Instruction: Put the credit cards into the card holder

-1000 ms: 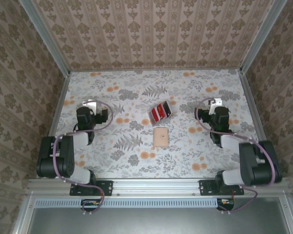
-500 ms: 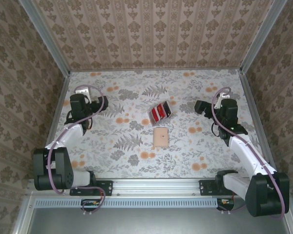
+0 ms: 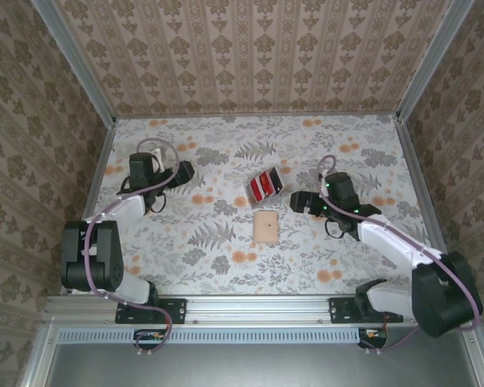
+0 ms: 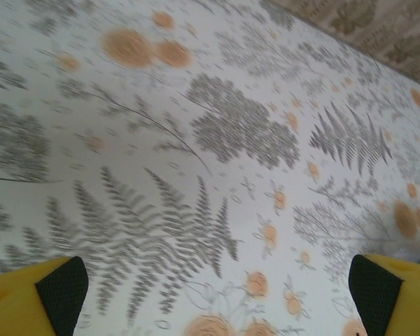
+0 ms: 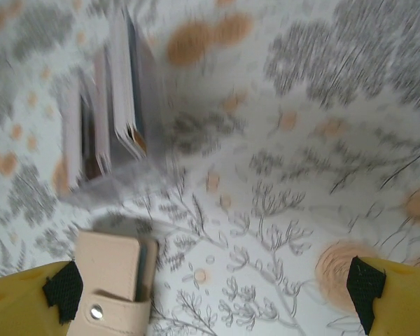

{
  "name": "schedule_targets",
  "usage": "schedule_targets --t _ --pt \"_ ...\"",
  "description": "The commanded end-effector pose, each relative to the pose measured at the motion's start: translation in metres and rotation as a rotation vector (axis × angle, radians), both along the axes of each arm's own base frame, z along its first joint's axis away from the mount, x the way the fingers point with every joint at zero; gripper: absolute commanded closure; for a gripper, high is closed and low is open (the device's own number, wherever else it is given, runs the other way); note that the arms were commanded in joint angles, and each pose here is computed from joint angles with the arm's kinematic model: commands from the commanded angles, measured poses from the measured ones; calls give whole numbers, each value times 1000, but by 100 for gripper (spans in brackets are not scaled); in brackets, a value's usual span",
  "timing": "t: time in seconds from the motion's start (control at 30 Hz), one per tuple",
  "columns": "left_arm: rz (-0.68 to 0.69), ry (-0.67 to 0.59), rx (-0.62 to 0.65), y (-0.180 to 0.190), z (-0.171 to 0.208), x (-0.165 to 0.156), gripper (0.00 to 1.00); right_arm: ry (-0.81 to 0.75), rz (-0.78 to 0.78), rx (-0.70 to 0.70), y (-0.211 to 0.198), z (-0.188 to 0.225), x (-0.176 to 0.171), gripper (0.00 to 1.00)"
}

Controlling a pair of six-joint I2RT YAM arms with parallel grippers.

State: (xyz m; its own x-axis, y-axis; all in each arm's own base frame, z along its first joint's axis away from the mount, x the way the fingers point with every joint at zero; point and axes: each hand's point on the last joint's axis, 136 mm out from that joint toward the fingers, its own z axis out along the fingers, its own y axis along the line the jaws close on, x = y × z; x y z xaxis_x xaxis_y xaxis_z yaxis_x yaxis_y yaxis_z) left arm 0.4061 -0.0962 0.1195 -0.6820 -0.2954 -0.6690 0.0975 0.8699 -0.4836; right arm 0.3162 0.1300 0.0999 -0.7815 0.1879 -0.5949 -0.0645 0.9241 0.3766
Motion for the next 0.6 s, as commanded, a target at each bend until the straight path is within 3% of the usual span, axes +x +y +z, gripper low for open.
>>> schedule_targets --t 0.0,0.23,0.5,0.57 --pt "-102 -2 -25 -36 2 -3 0 35 15 -70 10 0 5 2" --pt "-278 -26 12 -94 -5 -24 0 157 137 -177 44 -13 -23 19" --pt "-314 -36 69 -104 -4 -33 0 192 176 -436 73 -30 -44 35" --pt "-272 -35 85 -96 -8 -35 0 196 201 -474 84 -33 -44 43"
